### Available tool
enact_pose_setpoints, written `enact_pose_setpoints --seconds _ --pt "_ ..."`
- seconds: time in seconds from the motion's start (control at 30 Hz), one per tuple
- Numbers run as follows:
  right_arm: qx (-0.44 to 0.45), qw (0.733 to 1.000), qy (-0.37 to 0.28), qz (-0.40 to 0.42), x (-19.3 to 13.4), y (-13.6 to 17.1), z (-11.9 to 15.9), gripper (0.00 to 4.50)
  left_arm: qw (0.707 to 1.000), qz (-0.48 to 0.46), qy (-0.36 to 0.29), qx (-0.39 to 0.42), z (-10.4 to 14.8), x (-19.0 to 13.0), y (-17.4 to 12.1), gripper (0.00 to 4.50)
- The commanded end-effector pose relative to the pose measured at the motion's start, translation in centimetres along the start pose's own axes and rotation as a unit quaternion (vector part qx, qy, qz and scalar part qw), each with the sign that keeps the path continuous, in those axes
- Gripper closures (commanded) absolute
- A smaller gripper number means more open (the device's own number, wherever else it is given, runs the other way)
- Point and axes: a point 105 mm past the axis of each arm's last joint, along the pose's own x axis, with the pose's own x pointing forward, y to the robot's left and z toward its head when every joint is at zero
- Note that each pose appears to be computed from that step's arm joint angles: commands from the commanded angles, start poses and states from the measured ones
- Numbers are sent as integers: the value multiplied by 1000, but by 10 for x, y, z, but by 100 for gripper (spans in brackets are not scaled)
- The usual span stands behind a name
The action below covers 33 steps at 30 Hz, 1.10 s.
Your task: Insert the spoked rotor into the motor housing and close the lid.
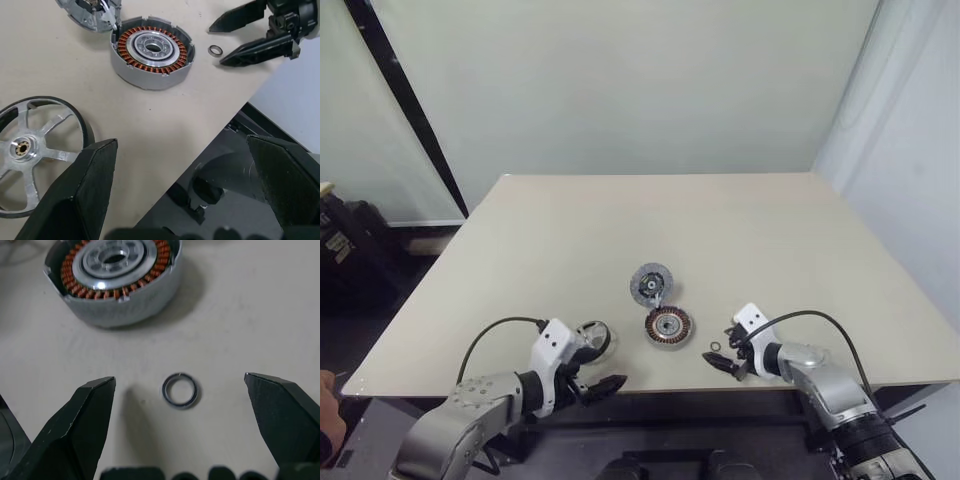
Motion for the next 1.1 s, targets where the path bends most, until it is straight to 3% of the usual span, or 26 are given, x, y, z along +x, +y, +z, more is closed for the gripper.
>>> enact_pose_setpoints --seconds 0.03,0.33,0.57,0.77,1.1 --pt "-18 1000 -13 -9 0 -2 8 56 1000 1 -14 23 10 0 2 0" --pt "-16 1000 -12 -16 -1 -2 3 374 999 5 -20 28 11 1 3 0" --pt "-13 999 -40 -23 -3 -6 16 377 999 10 -24 28 11 1 5 0" --pt "-21 996 -82 -9 -1 -2 51 377 998 24 -42 30 15 0 11 0" --pt "-55 993 -99 46 31 26 100 377 997 36 -55 39 18 0 17 0"
